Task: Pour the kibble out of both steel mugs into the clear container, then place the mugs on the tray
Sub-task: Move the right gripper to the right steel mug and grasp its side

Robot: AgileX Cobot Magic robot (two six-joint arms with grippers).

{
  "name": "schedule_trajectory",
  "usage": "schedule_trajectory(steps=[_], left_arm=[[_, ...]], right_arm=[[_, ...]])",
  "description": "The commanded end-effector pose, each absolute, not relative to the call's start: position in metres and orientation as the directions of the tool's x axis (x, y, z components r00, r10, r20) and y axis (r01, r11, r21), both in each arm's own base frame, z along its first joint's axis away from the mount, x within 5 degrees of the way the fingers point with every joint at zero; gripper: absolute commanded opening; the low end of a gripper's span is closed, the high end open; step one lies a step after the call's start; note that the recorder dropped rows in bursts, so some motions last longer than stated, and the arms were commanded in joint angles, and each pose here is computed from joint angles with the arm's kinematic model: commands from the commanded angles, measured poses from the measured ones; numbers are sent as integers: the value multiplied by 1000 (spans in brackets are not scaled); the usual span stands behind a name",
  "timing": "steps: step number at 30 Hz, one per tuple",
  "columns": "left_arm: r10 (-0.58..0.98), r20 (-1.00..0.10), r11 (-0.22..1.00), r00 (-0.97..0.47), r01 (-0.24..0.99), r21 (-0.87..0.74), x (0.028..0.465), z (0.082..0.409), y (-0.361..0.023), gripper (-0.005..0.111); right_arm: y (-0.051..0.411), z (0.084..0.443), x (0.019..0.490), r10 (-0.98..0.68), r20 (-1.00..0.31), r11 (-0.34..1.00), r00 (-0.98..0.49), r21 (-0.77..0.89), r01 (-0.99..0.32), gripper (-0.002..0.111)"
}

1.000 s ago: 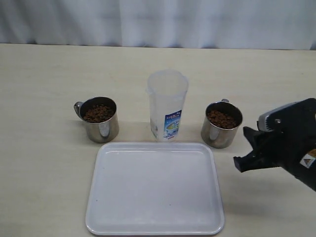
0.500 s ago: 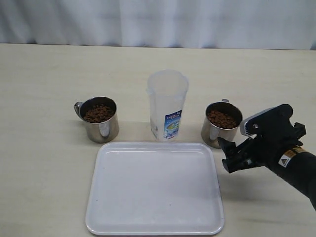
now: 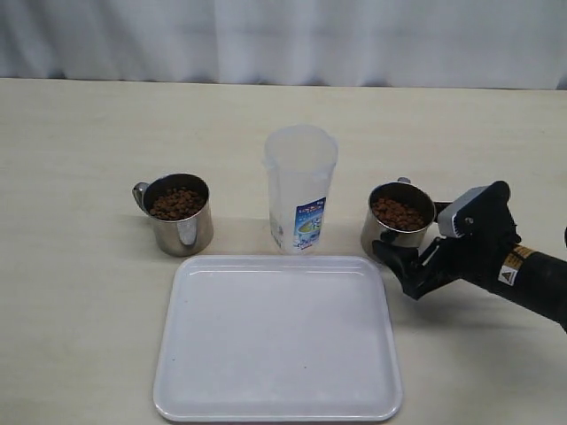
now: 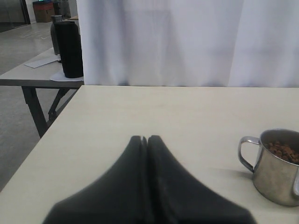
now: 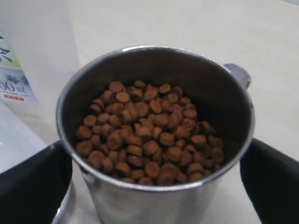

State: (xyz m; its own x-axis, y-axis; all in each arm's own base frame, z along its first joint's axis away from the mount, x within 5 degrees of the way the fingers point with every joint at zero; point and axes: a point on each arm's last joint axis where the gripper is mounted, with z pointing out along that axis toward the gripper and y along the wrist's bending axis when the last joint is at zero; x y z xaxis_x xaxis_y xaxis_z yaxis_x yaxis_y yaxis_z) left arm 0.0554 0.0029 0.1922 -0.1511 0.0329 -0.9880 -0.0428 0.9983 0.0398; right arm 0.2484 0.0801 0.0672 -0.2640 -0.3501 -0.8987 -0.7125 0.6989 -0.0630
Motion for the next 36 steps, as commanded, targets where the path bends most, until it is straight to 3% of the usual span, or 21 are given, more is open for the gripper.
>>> schedule_trajectory(steps=[1, 4, 24, 25, 30, 36], left_arm=[[29, -989, 999, -147, -38, 35, 55, 192, 3, 0], [29, -990, 999, -141, -38, 35, 56, 193, 3, 0], [29, -990, 999, -141, -38, 35, 56, 193, 3, 0], [29, -990, 999, -141, -38, 35, 56, 193, 3, 0], [29, -989, 999, -146, -38, 35, 55, 192, 3, 0], [29, -989, 999, -146, -38, 35, 55, 192, 3, 0]], right_arm=[[81, 66, 261, -276, -926, 714, -257, -19, -700, 61], [80, 63, 266, -218, -941, 747, -260, 11, -665, 53], [79, 55, 272, -219, -938, 771, -269, 3, -636, 54], [79, 55, 272, -218, -938, 773, -269, 3, -635, 55], [79, 55, 272, -209, -938, 776, -277, 13, -631, 93], [85, 60, 283, -202, -949, 734, -241, 17, -679, 94]])
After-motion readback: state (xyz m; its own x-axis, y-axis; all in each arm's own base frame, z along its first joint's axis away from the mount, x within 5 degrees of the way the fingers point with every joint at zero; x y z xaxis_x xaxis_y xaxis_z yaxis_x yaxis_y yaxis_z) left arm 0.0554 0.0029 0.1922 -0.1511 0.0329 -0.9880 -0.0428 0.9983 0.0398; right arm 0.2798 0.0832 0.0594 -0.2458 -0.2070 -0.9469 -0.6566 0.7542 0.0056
